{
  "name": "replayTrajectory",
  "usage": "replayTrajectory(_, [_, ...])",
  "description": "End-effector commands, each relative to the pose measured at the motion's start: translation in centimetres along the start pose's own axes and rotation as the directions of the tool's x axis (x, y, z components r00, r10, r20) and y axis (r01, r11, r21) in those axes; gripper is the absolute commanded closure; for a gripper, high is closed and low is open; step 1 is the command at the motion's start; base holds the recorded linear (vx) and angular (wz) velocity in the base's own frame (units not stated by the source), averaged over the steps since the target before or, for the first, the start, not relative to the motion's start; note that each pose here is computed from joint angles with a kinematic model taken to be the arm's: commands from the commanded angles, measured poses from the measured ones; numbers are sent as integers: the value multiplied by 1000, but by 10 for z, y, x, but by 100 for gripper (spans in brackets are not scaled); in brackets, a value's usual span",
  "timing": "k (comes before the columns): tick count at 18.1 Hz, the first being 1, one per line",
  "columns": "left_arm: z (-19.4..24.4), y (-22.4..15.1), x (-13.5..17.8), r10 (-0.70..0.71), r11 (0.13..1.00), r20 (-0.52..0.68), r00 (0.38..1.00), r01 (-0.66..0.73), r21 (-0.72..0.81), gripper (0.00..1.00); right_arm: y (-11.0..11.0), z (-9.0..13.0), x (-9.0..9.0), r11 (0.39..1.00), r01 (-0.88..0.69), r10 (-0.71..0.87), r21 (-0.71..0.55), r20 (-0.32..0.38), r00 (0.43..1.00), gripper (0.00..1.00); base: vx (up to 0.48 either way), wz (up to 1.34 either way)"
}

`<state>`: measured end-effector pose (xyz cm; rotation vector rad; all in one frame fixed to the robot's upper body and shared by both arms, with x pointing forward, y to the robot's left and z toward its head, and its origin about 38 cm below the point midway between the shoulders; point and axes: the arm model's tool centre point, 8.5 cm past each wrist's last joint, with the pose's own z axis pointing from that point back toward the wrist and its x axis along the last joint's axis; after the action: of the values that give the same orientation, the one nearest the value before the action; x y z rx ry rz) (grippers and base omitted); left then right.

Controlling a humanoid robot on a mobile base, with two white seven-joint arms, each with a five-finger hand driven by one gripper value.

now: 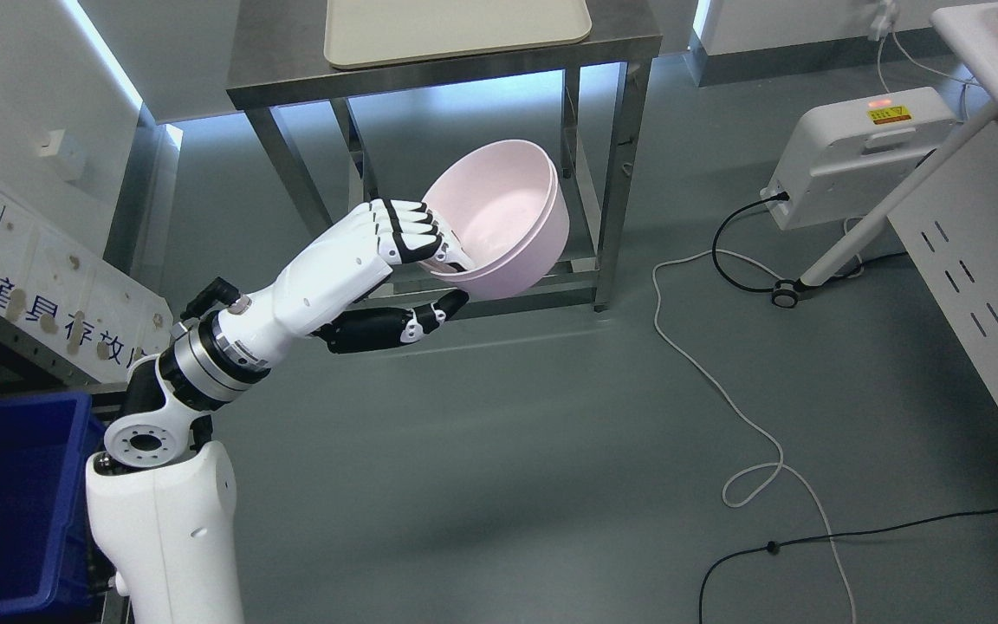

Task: Stack pink IKEA bowls on left shelf middle
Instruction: 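Carry the bowls to the blue bin on the middle shelf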

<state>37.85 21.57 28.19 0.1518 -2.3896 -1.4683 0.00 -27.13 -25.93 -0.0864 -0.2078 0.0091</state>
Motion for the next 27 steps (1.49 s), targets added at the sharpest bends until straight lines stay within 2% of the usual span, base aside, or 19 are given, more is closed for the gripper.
replayTrajectory(1, [5,3,0,-12,1000,-10,1000,12,-7,98,-11,-1,6,1000,2,-1,-19,17,1000,0,-336,88])
replayTrajectory(12, [5,3,1,-13,1000,-9,1000,13,-7,98,-11,-1,6,1000,2,-1,-19,17,1000,0,-333,234])
replayTrajectory(24, [4,4,1,-16,1000,-7,1000,16,-6,98,-11,-1,6,1000,2,-1,-19,17,1000,0,-159,700])
replayTrajectory(27, [-19,25,7,-78,997,58,995,78,-1,98,-11,-1,6,1000,2,-1,-19,17,1000,0,-54,844])
